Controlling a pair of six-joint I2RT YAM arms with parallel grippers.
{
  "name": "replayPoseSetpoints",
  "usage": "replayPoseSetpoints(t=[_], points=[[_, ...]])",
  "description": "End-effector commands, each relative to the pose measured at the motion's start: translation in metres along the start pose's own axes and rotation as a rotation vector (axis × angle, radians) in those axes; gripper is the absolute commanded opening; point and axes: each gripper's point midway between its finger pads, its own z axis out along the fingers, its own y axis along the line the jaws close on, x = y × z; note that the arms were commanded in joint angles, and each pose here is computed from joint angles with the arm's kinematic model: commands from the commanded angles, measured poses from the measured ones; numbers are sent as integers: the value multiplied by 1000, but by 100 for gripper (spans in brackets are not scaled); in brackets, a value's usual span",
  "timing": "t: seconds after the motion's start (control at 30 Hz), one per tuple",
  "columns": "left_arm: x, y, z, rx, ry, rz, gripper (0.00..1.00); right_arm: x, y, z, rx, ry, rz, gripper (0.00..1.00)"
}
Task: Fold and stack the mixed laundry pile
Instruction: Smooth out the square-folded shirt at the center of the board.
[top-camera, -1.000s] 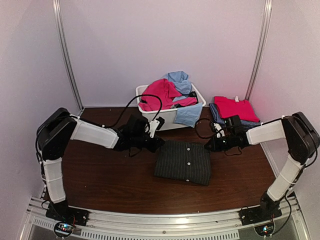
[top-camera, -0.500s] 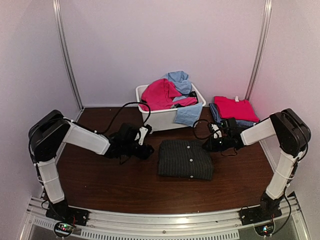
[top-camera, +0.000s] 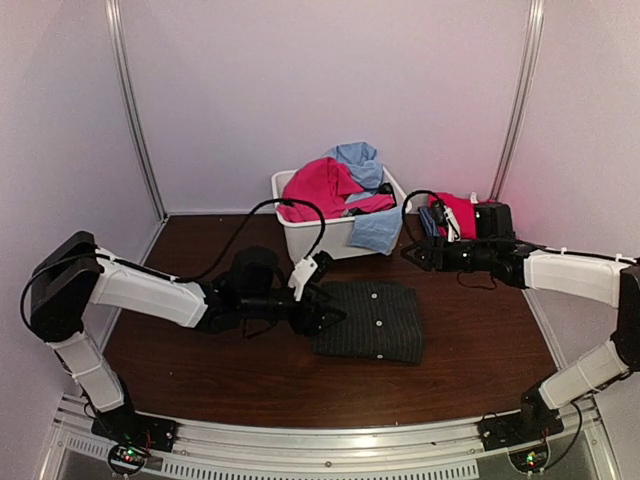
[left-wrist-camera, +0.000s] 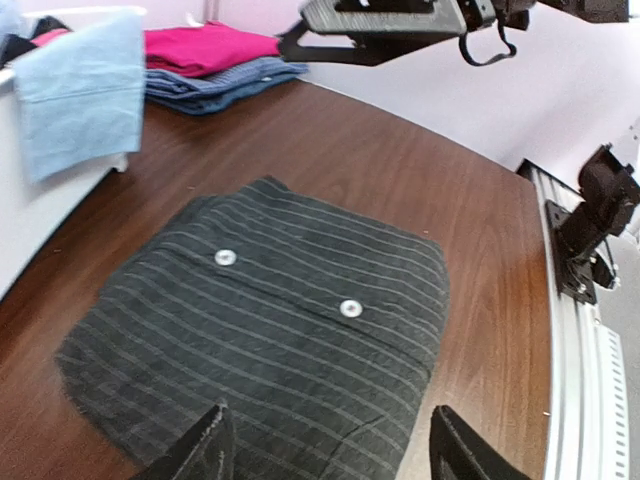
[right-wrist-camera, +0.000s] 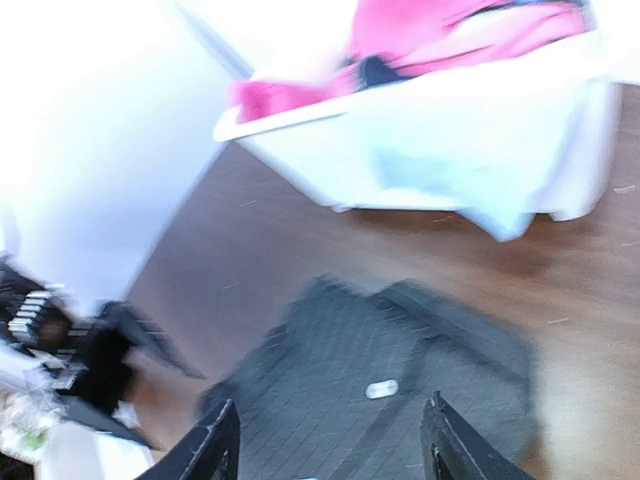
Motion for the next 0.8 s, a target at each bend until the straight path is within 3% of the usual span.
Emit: replayPoseSetpoints(t=[0.0,0.13,0.27,0.43,0.5,0.67,0.77], points=[[-3,-34,25,208,-30,-17,66,61,69,8,-289,144,134,61],[26,-20,44,180,29,-85,65,104,86,25,-371,186,217,56],[71,15,61,117,106,-216,62,143,49,51,-289,246,272,51],[127,20,59,55,222,-196,56,189,5,74,-189,331,295,47],[136,12,49,65,230,-196,54,201,8,75,-212,345,315,46],[149,-33,17,90,283,-81,54,227,64,52,-317,408,301,47],[132,-41,-4,72,224,-77,59,208,87,30,-364,368,296,49]])
